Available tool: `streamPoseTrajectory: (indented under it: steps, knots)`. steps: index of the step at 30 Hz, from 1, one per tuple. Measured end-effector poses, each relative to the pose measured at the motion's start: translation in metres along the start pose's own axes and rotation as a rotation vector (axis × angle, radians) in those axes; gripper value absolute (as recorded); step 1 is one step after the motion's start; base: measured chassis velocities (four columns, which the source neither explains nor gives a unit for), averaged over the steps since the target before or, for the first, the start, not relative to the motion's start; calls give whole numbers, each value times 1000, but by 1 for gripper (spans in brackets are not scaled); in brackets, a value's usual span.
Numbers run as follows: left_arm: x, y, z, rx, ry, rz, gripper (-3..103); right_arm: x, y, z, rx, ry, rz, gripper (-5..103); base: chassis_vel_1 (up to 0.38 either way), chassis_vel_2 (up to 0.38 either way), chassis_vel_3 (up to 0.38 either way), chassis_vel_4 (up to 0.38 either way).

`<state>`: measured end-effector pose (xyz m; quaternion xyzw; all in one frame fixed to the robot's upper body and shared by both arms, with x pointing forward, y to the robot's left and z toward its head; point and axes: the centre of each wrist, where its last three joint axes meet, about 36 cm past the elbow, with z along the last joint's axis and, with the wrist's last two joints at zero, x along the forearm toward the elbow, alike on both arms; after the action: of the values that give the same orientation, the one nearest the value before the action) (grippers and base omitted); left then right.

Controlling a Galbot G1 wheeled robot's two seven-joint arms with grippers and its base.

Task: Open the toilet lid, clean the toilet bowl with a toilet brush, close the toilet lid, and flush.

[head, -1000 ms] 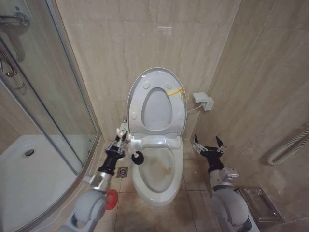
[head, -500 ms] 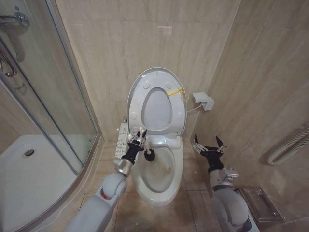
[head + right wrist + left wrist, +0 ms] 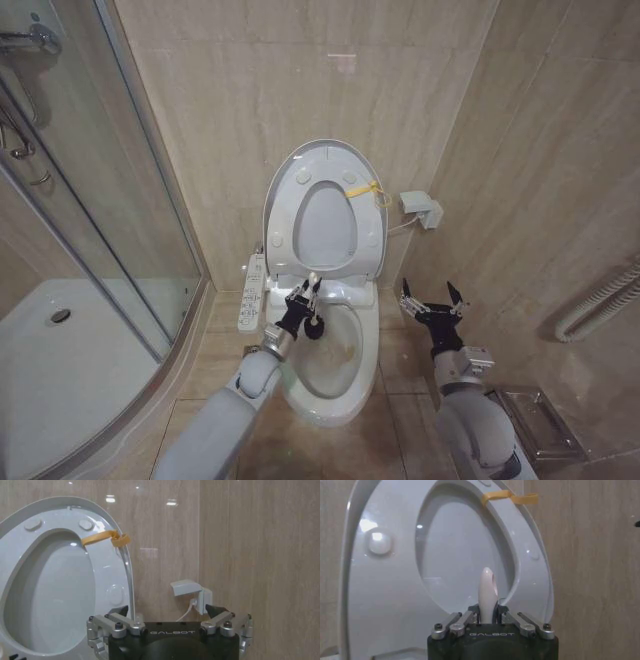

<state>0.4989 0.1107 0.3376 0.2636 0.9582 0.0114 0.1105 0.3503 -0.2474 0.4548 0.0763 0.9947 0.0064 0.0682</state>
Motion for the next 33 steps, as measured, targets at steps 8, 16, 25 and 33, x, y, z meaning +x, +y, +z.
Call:
streamPoseTrajectory:
  steps: [8,16,25,33]
  knots:
    - [5,-11,19,13,-20,18,21,0,0,0,0,0,0,100,0,0,0,0]
    - [7,-27,40,22,-15,45,21,0,0,0,0,0,0,100,0,0,0,0]
    - [9,-27,60,-15,11,79,21,0,0,0,0,0,0,100,0,0,0,0]
    - [8,-21,73,-39,38,86,21,0,0,0,0,0,0,100,0,0,0,0]
